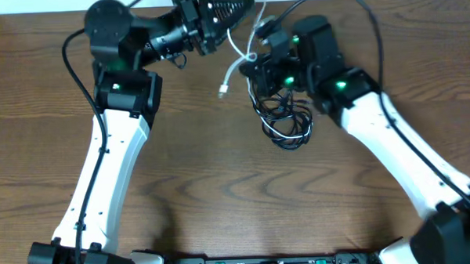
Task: Untangle cables
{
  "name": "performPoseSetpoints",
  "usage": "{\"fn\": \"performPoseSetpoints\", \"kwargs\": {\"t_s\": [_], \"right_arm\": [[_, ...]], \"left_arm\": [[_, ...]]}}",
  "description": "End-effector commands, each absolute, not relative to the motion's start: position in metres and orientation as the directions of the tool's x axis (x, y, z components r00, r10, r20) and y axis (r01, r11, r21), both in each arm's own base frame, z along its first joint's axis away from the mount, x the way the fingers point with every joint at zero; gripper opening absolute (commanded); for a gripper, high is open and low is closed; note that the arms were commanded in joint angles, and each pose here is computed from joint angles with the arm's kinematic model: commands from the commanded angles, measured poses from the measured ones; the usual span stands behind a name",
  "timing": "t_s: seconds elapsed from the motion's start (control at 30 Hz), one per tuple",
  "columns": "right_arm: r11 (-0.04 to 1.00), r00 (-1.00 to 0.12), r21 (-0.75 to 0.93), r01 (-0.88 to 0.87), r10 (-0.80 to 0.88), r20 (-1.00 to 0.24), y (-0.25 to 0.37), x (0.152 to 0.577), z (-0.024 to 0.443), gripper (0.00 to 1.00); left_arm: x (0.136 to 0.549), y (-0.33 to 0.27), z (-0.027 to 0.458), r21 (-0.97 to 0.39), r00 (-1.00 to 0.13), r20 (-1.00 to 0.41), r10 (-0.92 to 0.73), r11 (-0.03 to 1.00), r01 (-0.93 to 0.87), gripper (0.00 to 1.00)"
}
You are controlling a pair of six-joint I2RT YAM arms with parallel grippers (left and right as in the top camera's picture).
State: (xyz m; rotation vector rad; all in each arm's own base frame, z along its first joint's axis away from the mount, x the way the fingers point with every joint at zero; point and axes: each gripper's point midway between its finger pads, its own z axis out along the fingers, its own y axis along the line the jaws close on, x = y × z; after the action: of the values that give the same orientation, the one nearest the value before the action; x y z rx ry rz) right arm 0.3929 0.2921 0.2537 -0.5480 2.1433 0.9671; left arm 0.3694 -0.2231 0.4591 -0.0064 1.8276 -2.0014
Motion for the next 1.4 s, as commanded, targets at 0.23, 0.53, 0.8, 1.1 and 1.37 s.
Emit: {"fn": "performPoseSetpoints", "kwargs": {"t_s": [0.23, 0.53, 0.8, 1.1, 1.37], "right_arm": [[0.743, -0.725, 0.506, -0.438, 0.041, -0.688, 0.22, 0.349, 0.305, 0.01], [0.749, -0.683, 0.457, -0.48, 0.008, -0.73, 0.219, 0.351, 0.309, 0.02], [0.732, -0.68, 0.401, -0.552, -0.117, -0.724, 0.245, 0.365, 0.271, 0.68], [0.594, -0.694, 0.476, -0.648, -0.204, -0.69, 0.284, 0.365, 0.237, 0.7], [0.566, -0.654, 0.454, -0.688, -0.21, -0.727, 0.312, 0.377, 0.225, 0.6]], "left_arm": [[0.427, -0.161, 0.355, -0.867, -0.745, -0.429, -0.51, 0.465, 0.181, 0.08], [0.413, -0.167, 0.349, -0.894, -0.807, -0.359, -0.47, 0.421, 0.153, 0.07], [0.375, -0.206, 0.456, -0.933, -0.862, -0.347, -0.37, 0.048, 0.355, 0.08], [0.364, -0.209, 0.495, -0.913, -0.838, -0.352, -0.416, -0.043, 0.405, 0.07], [0.36, -0.209, 0.503, -0.917, -0.848, -0.325, -0.419, -0.08, 0.391, 0.07]]}}
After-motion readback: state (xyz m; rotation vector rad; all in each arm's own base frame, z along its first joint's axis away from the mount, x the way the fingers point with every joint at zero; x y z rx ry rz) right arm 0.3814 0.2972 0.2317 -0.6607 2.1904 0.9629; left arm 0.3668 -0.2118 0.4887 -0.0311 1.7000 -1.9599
